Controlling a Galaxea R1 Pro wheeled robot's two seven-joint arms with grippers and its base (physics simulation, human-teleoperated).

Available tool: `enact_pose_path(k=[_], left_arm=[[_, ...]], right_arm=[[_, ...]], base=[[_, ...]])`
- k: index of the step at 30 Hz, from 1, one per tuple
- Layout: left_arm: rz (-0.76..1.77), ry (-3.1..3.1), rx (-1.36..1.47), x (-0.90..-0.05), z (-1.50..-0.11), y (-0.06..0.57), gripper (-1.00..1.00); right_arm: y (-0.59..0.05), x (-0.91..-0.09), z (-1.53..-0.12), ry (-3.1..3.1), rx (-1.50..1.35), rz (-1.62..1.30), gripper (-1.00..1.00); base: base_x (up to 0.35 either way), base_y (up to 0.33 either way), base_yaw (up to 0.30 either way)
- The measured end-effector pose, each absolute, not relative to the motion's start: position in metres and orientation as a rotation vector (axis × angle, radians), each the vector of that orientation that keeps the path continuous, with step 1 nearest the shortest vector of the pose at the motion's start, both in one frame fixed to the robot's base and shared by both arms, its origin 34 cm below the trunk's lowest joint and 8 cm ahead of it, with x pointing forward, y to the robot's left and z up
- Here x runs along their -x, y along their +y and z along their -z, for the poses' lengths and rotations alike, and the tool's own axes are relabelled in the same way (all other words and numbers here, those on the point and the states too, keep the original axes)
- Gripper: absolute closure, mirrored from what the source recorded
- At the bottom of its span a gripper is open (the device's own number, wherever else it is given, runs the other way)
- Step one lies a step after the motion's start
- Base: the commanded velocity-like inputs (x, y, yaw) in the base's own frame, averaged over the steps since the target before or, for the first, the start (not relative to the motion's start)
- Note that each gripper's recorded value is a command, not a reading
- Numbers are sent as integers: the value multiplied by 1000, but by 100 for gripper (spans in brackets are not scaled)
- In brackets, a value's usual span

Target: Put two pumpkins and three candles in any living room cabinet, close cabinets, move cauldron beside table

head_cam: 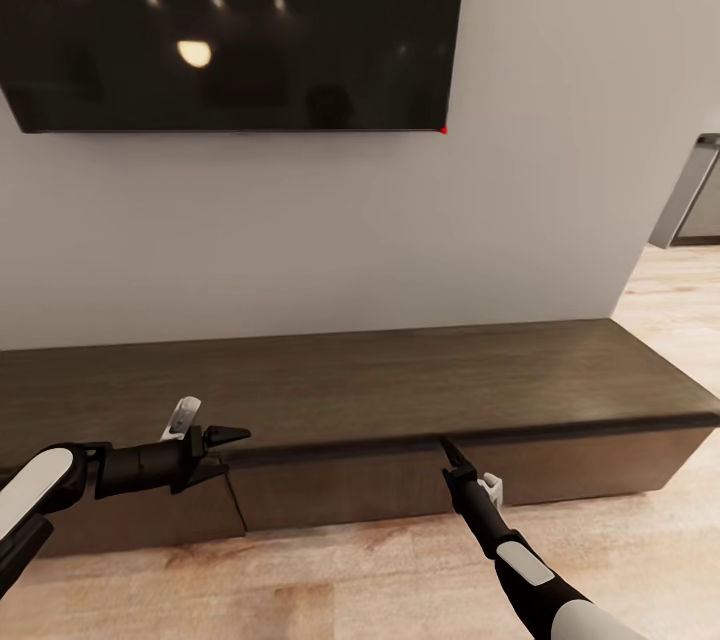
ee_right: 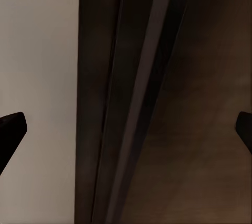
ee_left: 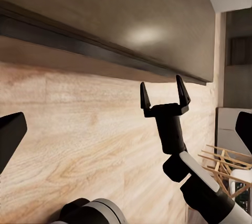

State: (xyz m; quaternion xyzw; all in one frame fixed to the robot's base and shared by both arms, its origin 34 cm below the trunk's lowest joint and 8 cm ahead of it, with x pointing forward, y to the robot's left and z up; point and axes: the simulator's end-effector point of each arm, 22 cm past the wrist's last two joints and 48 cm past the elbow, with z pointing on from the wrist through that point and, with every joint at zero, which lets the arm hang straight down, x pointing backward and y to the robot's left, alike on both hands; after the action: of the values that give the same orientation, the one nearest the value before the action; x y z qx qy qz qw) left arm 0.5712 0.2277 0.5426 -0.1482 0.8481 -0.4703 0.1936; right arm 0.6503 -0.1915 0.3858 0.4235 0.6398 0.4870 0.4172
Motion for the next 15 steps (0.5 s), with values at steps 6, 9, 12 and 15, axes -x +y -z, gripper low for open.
enact_pose_path(k=[6,9,12,15], left_arm=[[1320,2379,415,-571,-543,228,-100],[1320,2379,416,-571,-542,228,-100],[1320,2379,415,-571,-543,228,-100],[1319,2379,416,-571,-543,228,-100]], right_arm=[[-191,-650,-386,1608,-1060,-1222,-100],[-191,-650,-386,1609,-1059,-1222,-100],[-191,-650,-386,1610,-1059,-1222,-100],[-190,-650,-385,1612,-1057,-1222,-100]], base=[[19,9,0],[3,1,0],[13,-1,0],[122,-47,0]])
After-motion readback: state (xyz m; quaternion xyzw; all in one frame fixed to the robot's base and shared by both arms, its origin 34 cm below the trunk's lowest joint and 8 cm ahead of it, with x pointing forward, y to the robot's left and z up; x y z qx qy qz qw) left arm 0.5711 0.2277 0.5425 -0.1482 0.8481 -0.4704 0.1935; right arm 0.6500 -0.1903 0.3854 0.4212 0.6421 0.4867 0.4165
